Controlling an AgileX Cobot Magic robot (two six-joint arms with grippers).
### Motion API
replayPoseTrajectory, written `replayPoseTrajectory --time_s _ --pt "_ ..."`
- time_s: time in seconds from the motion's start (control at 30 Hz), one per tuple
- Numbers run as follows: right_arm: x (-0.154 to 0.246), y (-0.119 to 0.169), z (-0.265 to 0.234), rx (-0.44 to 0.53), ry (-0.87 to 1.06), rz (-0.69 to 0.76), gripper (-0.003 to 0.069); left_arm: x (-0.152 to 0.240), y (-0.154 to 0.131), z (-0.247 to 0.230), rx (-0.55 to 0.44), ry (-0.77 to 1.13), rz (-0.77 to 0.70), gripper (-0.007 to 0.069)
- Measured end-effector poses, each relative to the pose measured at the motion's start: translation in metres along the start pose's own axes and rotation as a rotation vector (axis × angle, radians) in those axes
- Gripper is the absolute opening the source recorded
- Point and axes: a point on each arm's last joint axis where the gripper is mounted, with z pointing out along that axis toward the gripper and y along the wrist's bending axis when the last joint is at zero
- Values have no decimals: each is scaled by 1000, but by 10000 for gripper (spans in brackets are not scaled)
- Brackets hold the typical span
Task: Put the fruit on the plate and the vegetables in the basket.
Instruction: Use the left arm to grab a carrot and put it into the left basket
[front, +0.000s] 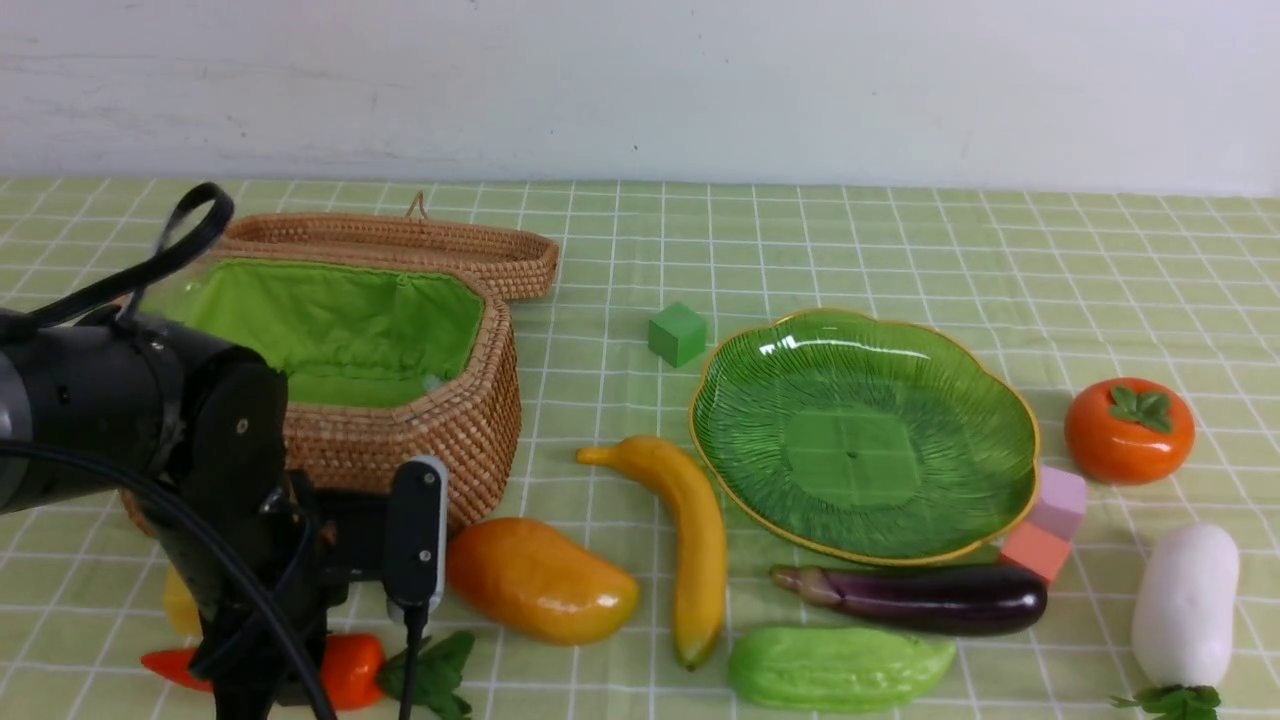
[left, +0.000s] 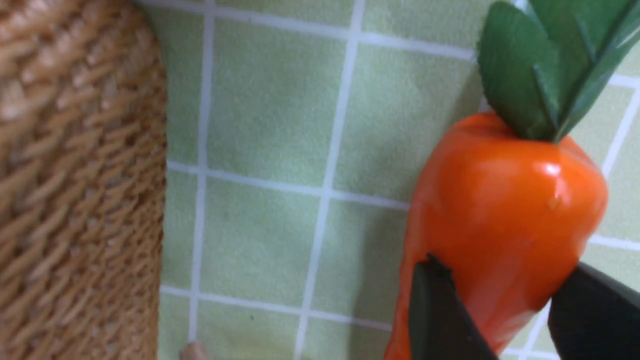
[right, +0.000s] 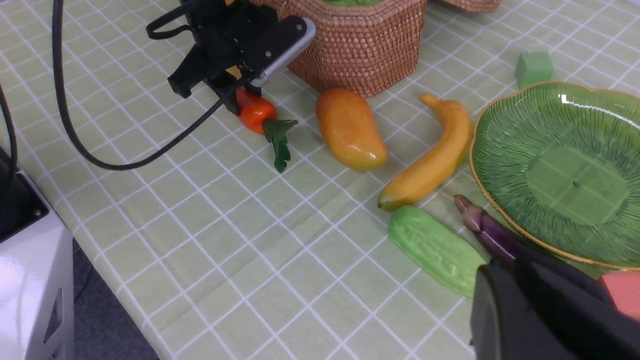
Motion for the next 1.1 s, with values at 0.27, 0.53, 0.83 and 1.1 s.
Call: replayPoseTrajectory --time_s 0.27,0.53,0.83,1.1 --pt "0 0 0 1 0 -1 53 4 -6 -4 37 30 5 268" --pt "0 -1 0 7 -1 -5 57 4 -6 -4 39 30 3 267" --pt "0 -1 0 7 0 -5 67 1 -8 -3 50 -9 -34 543" --pt "0 -1 0 13 0 -9 74 -3 -7 13 92 -17 -58 523"
